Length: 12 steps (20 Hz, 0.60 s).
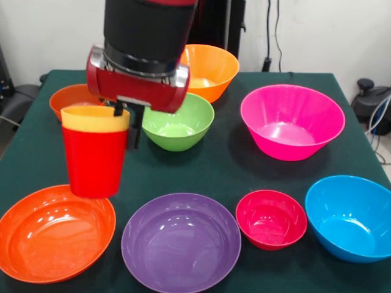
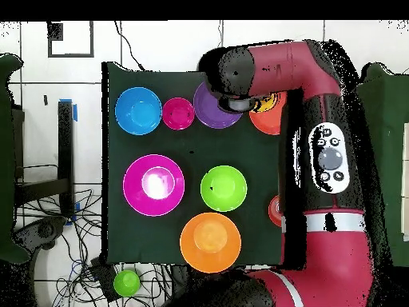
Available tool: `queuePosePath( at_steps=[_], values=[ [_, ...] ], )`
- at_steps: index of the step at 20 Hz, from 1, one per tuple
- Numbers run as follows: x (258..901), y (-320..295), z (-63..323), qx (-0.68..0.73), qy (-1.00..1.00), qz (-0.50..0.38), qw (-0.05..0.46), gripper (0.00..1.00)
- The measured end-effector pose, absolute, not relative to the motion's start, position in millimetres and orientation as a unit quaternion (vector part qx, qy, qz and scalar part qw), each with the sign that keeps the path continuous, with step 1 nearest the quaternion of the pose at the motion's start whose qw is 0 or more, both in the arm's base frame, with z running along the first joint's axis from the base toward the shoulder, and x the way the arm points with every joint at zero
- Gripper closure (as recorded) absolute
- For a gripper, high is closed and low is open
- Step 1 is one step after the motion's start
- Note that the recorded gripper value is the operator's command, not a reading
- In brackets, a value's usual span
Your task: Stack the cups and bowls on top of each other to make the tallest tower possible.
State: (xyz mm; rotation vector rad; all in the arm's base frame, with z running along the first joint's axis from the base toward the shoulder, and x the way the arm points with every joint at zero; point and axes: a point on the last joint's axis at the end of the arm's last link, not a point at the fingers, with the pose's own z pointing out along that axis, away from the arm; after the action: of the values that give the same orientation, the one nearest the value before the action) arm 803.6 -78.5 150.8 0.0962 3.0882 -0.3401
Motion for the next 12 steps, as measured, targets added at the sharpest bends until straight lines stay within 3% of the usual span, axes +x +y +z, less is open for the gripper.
queuePosePath(
  at_steps=[12],
  values=[
    [819.7,-63.8,89.1,0.042,0.996,-0.085,0.004,1.00]
  ],
)
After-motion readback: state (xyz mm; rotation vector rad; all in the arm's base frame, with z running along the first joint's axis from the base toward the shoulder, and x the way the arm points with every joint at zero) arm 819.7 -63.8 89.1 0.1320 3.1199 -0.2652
